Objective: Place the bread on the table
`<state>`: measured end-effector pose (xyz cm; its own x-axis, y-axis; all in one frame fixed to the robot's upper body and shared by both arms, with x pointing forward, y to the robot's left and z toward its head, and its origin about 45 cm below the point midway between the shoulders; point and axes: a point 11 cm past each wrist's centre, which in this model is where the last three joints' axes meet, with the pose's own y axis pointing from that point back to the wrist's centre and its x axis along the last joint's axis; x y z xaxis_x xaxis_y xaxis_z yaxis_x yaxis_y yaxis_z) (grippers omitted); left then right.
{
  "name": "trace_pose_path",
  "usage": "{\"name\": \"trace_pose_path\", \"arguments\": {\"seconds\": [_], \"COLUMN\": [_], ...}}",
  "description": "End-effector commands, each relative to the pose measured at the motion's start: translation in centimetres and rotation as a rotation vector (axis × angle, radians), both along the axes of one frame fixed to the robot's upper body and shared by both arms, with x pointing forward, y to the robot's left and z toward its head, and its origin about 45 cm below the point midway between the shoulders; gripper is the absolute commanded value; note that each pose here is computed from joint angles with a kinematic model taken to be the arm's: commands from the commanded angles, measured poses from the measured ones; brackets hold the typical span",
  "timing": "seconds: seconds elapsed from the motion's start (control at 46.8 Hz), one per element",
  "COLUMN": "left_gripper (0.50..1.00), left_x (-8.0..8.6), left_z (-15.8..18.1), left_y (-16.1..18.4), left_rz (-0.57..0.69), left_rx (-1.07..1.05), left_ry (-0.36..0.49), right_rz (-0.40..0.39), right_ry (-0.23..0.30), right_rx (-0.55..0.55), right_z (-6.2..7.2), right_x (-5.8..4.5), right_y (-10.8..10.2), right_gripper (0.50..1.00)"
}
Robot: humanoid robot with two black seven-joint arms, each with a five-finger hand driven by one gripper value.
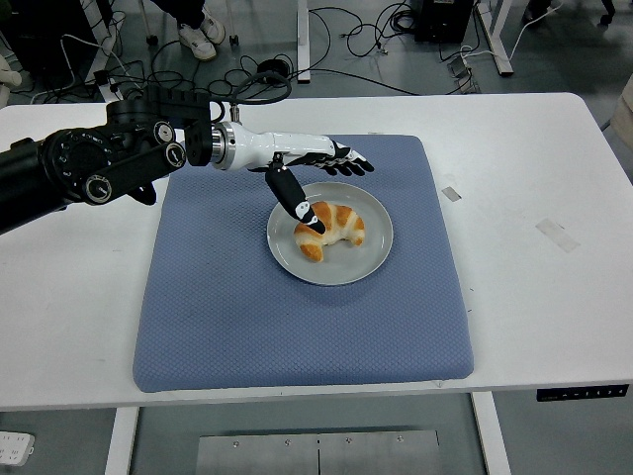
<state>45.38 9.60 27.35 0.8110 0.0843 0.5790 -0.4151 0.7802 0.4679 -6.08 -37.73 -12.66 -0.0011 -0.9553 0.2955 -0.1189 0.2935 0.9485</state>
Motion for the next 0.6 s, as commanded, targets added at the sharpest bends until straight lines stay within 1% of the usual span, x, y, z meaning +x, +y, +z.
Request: {"name": "trace_pose_path", "arguments": {"seconds": [0.0,0.214,0.427,0.577], "left_gripper": [0.931,0.930,0.925,0.918], "left_x": [0.0,-0.3,0.1,-0.1], "left_z": [-0.6,-2.0,-2.7,-3.4], "left_y": [0.3,1.2,2.1,2.4], "left_rz": [0.010,0.026,0.063,0.075], "left_rx": [0.002,0.016,0.011,0.005], "left_ry": [0.009,0.032,0.033,0.042], "right_rz": [0.000,0.000,0.000,0.002], "right_ry": [-0.001,0.001,-0.001,0.000], "right_rx": [0.000,0.000,0.000,0.000], "right_z": [0.0,0.0,0.0,0.0], "right_x": [0.0,0.0,0.0,0.0], "right_y": [0.0,0.0,0.0,0.0], "right_gripper": [1.000,1.000,1.000,1.000]}}
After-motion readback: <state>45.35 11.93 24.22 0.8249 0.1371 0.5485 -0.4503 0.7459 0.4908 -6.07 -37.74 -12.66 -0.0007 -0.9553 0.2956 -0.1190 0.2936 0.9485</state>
